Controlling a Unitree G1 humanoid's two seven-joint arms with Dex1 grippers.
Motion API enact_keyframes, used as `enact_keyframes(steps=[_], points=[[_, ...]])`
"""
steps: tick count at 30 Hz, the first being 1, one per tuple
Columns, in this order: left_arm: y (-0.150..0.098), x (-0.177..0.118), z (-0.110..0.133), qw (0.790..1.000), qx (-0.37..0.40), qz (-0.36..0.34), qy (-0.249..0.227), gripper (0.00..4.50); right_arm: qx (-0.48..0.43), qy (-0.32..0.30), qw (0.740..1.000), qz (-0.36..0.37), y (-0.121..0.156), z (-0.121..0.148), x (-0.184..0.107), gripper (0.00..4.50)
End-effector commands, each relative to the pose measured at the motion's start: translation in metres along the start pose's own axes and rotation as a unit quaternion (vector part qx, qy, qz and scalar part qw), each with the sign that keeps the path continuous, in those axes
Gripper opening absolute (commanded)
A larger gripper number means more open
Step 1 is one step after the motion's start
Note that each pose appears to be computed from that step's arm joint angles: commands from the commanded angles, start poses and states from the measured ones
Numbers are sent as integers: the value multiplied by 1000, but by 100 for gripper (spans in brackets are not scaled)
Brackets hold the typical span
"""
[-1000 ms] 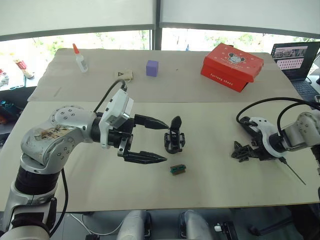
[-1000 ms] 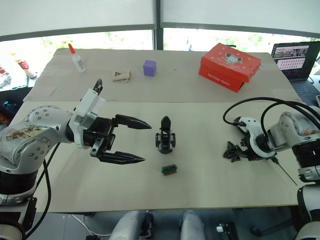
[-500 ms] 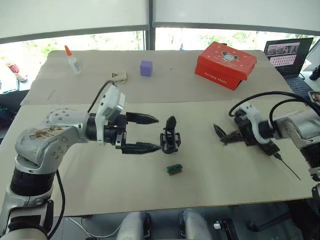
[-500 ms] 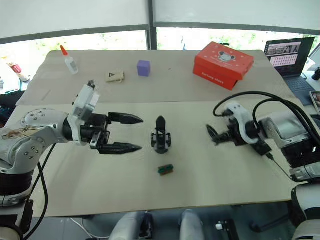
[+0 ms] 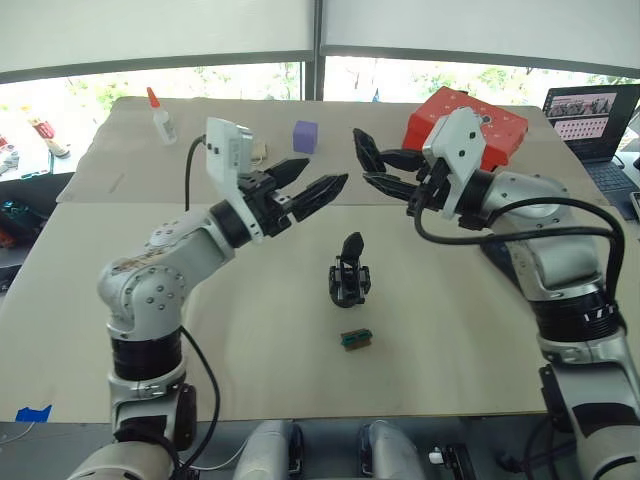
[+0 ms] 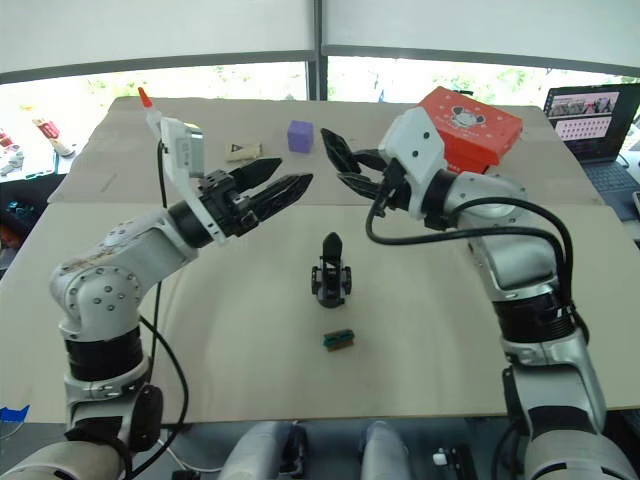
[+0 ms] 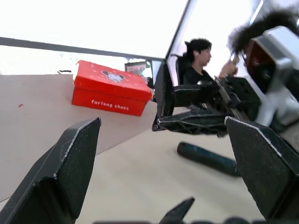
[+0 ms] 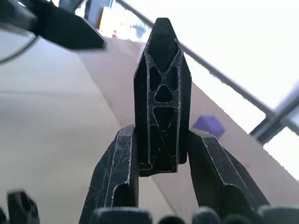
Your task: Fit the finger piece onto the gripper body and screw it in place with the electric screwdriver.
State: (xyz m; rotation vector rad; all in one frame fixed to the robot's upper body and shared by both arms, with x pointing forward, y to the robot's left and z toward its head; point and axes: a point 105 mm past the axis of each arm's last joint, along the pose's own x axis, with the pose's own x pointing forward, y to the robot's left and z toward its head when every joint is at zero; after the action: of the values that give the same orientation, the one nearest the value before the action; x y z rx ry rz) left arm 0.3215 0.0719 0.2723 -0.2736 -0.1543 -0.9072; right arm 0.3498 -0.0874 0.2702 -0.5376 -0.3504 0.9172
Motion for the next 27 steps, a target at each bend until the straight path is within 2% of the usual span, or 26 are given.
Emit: enact_keyframes(steps=[1,2,4,6,7,13,20,23,25,27], points=[[-1,2,13,999,29,6,-27,450,-43,-33,998,-11,2,17,-2,111],[0,2,14,999,26,5,-31,450,-45,-36,998,-5,6,19,-1,111],[2,3,18,999,13,5,-46,397,-48,-50,997,18,20,25,3,111],[-3,5,15,999,12,-7,-38,320,-39,-53,997,28,28,26,5,111],[-5,5,12,999,10,-12,-33,268,-36,-52,998,30,30,26,4,111],[-4,5,0,1000,-5,-4,-23,268,-34,-48,998,40,34,26,2,111],[-9,7,9,998,-23,-10,-52,268,-30,-43,998,41,34,26,2,111],[-10,5,10,998,-23,-15,-64,179,-25,-40,998,38,32,26,2,111],[-11,5,10,997,-27,-15,-66,80,-23,-39,998,36,32,26,2,111],[-9,5,10,997,-35,-10,-71,7,-23,-37,998,35,31,25,2,111]])
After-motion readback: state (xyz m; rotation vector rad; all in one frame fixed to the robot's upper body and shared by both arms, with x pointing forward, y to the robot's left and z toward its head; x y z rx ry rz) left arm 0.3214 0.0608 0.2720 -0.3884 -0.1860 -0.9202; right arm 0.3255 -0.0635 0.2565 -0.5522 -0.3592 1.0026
